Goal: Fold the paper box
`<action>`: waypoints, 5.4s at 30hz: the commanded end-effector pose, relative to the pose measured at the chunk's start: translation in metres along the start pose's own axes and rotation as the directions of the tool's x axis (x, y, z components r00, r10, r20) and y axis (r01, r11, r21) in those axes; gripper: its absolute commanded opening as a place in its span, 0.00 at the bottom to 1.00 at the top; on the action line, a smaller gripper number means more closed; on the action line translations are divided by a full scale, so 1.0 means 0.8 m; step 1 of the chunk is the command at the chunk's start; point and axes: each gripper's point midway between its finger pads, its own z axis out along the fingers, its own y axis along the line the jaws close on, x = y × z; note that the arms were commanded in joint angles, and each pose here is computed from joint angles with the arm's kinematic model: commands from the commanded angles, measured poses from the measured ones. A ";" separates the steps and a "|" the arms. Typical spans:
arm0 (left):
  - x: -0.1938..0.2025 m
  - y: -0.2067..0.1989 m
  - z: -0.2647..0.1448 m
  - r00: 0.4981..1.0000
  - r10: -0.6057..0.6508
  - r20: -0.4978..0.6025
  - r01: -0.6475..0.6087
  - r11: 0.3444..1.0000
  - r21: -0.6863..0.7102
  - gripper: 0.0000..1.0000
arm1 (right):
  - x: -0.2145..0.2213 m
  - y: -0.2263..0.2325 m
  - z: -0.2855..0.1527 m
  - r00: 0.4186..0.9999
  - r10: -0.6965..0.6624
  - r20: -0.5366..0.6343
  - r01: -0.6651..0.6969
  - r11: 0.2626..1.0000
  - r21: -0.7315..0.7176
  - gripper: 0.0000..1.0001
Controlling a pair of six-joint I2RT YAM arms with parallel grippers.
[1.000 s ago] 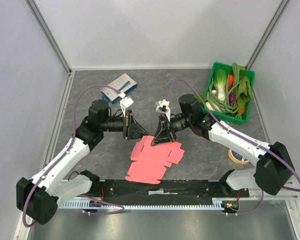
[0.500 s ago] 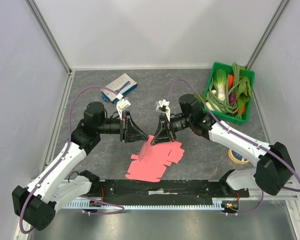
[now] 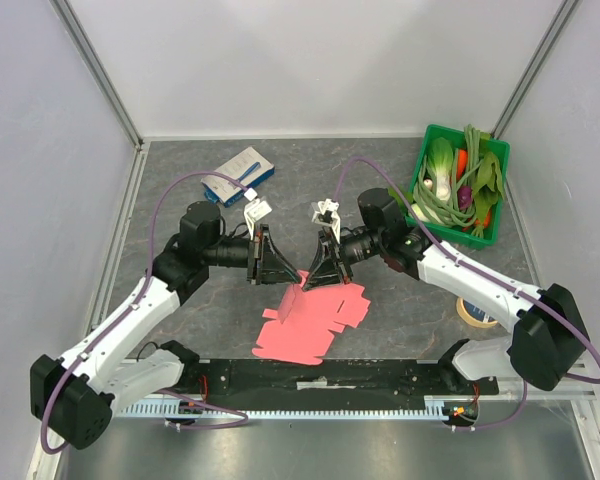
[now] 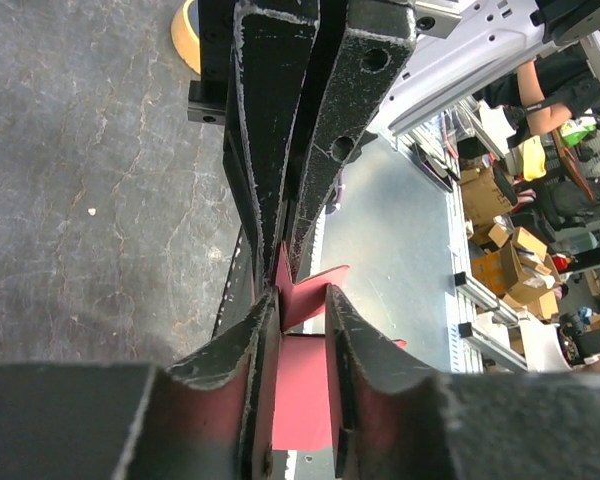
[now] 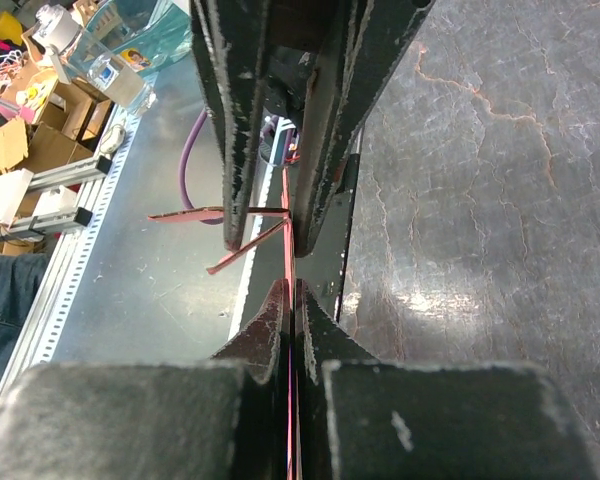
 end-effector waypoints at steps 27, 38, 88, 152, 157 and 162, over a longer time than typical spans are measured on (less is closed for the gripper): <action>-0.028 0.075 -0.104 0.918 -0.076 0.388 0.241 0.886 -0.396 0.36 | -0.066 -0.002 -0.039 0.990 -0.081 0.119 0.069 0.993 0.099 0.00; -0.001 0.026 -0.074 0.945 -0.153 0.288 0.173 0.984 -0.046 0.23 | -0.112 0.022 -0.055 0.978 -0.064 0.199 0.058 0.998 0.034 0.00; -0.005 -0.028 -0.047 0.985 -0.004 0.171 -0.008 0.998 0.070 0.02 | -0.126 0.039 -0.041 0.955 -0.036 0.293 0.055 0.997 -0.055 0.00; 0.015 0.180 -0.061 0.904 0.211 0.371 0.098 0.744 -0.661 0.02 | 0.002 -0.205 -0.109 0.953 0.282 0.108 -0.227 0.436 0.871 0.55; 0.010 0.184 -0.065 0.885 0.260 0.386 0.079 0.733 -0.675 0.02 | -0.017 -0.207 -0.114 0.950 0.262 0.169 -0.263 0.383 0.886 0.65; 0.012 0.182 -0.057 0.895 0.267 0.358 0.039 0.752 -0.658 0.02 | -0.033 -0.182 -0.065 0.984 0.179 -0.008 -0.114 0.659 0.744 0.65</action>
